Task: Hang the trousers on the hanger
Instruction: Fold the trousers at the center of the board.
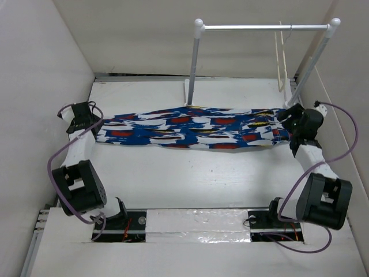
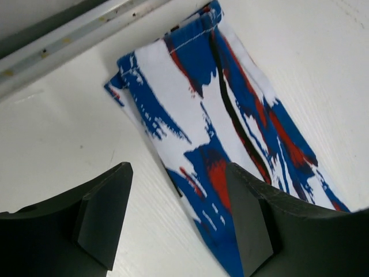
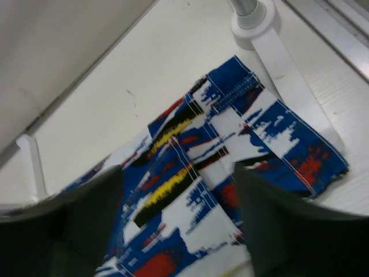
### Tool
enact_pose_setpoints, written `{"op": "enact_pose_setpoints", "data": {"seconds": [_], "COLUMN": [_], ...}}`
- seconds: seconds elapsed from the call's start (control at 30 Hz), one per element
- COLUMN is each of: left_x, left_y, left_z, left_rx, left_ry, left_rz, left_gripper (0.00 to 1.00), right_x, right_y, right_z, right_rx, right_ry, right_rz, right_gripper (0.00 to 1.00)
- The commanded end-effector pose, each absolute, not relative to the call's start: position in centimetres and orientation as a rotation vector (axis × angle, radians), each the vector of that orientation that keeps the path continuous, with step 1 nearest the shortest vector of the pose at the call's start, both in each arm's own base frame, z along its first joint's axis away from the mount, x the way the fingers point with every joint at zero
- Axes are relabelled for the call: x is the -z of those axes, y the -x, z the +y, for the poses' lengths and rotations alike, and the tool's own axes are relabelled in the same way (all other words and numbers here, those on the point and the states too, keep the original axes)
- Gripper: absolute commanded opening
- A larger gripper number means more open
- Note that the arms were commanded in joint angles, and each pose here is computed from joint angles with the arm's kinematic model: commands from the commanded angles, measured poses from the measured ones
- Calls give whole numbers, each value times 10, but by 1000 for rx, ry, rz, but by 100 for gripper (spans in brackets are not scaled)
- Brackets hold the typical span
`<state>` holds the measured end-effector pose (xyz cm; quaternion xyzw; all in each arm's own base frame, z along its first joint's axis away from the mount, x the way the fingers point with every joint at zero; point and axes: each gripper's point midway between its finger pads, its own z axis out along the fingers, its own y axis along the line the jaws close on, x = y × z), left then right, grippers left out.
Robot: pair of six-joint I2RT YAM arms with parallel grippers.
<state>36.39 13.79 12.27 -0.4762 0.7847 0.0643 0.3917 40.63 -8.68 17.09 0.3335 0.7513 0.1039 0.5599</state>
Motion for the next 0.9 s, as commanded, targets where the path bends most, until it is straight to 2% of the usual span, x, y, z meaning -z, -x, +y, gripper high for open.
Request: {"op": "enact_pose_setpoints", "data": {"seconds": [0.0, 0.07, 0.1, 0.2, 0.27, 0.3, 0.33, 0.4, 0.57, 0.67, 0.77, 0.8, 0.87], "left_x": [-136, -121, -114, -93, -85, -77, -71, -63, -51, -42, -35, -31, -29], "left_y": [-358, -348, -346, -342, -343, -343, -341, -344, -352, -358, -363, -363, -366], "left_z": [125, 121, 120, 114, 111, 110, 109, 109, 107, 105, 102, 102, 103], "left_rx": [-18, -24, -24, -9, 12, 11, 11, 14, 44, 68, 99, 99, 96], "left_ry": [1223, 1251, 1264, 1319, 1347, 1357, 1369, 1386, 1403, 1414, 1423, 1428, 1434], "left_rz": [1925, 1950, 1960, 2012, 2026, 2041, 2048, 2055, 2070, 2078, 2079, 2085, 2082], "left_gripper": [63, 64, 64, 64, 64, 64, 65, 65, 65, 64, 61, 60, 57], "right_x": [-178, -160, -151, -121, -108, -98, -95, -91, -78, -66, -62, -64, -65], "right_y": [-389, -367, -359, -336, -326, -321, -320, -321, -333, -348, -364, -366, -368], "right_z": [-76, -73, -75, -79, -84, -85, -87, -87, -91, -91, -87, -89, -89], "right_rx": [-279, -252, -225, -197, -186, -179, -178, -191, -225, -272, -297, -293, -299], "right_ry": [-739, -738, -751, -771, -792, -807, -812, -815, -880, -903, -889, -901, -905], "right_rz": [1702, 1726, 1732, 1762, 1785, 1802, 1803, 1820, 1842, 1867, 1892, 1887, 1883], "right_gripper": [55, 9, 0, 3, 26, 54, 65, 77, 76, 71, 57, 44, 32]}}
